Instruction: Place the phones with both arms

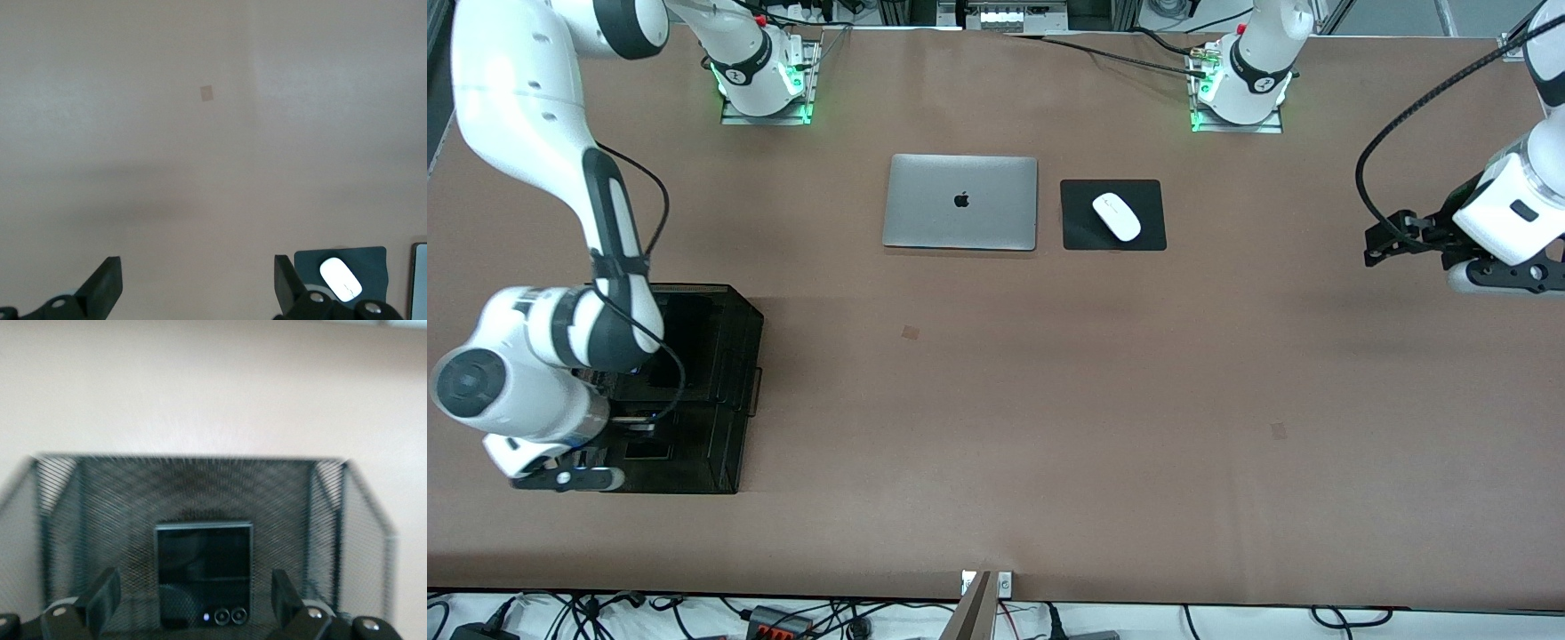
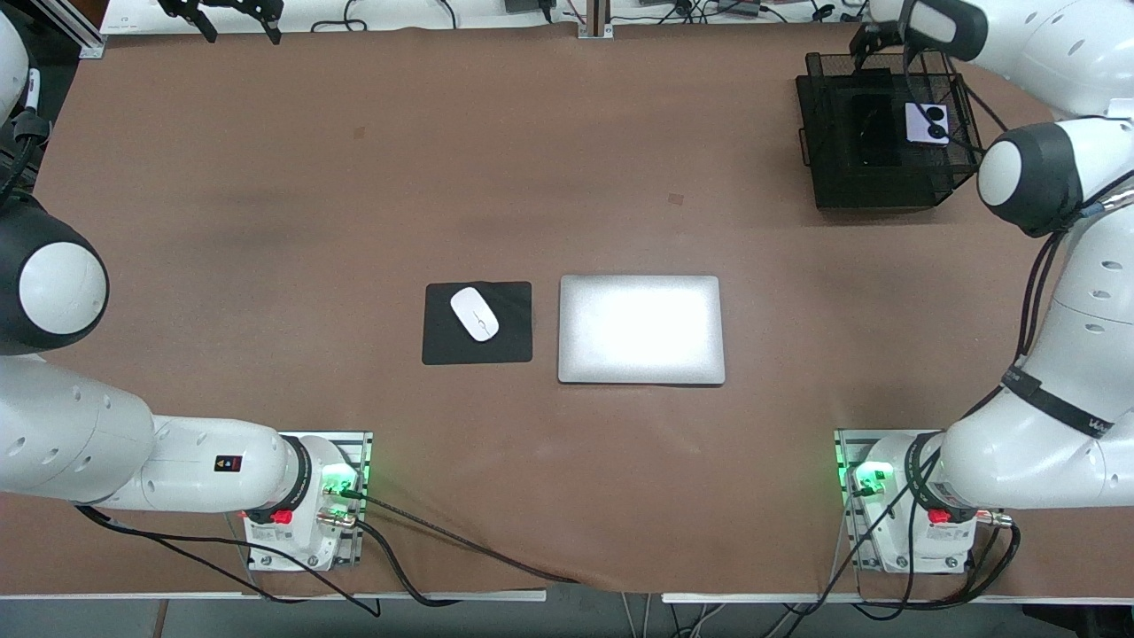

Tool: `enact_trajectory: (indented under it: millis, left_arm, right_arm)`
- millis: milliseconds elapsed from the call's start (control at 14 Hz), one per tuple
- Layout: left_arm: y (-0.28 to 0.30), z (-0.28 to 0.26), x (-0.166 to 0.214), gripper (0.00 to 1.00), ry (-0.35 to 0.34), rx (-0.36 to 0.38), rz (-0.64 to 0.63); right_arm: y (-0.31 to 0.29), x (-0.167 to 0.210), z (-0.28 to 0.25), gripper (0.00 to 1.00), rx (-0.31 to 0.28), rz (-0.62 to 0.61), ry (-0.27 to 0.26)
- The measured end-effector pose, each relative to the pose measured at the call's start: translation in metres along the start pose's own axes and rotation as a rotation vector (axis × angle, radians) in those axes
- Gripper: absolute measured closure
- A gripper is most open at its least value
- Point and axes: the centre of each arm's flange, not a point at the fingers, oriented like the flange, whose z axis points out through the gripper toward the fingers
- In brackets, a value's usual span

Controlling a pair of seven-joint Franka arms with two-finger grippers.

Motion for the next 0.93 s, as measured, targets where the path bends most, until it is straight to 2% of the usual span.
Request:
enact_trajectory:
  millis: [72,143,215,358,644,931]
  left_arm:
    - [-0.002,0.006,0.003,0.00,-0.009,0.017,0.000]
    - [-0.004,0.012,0.006,0.00,-0.016,0.030,0.000]
    - [-0.005,0.016,0.008,0.00,-0.020,0.033,-0.001]
    - [-0.009,0.018,0.010,0.00,-0.017,0.033,-0.007]
    - [-0.034,-0.008,0.013,0.00,0.040,0.017,-0.052]
    - [-0.041,0.010,0.020,0.00,0.011,0.013,-0.062]
  right_arm:
    - [0.000,0.003,-0.034,0.00,0.006,0.000,0.034]
    - [0.000,0.003,-0.066,0.00,0.016,0.003,0.047]
    - [0.000,-0.002,-0.095,0.00,0.034,0.010,0.036]
    - [0.004,-0.017,-0.139,0.00,0.067,0.026,-0.020]
    - [0.013,-0.050,-0.191,0.00,0.081,0.032,-0.154]
    - [0.019,-0.076,-0.240,0.00,0.086,0.032,-0.200]
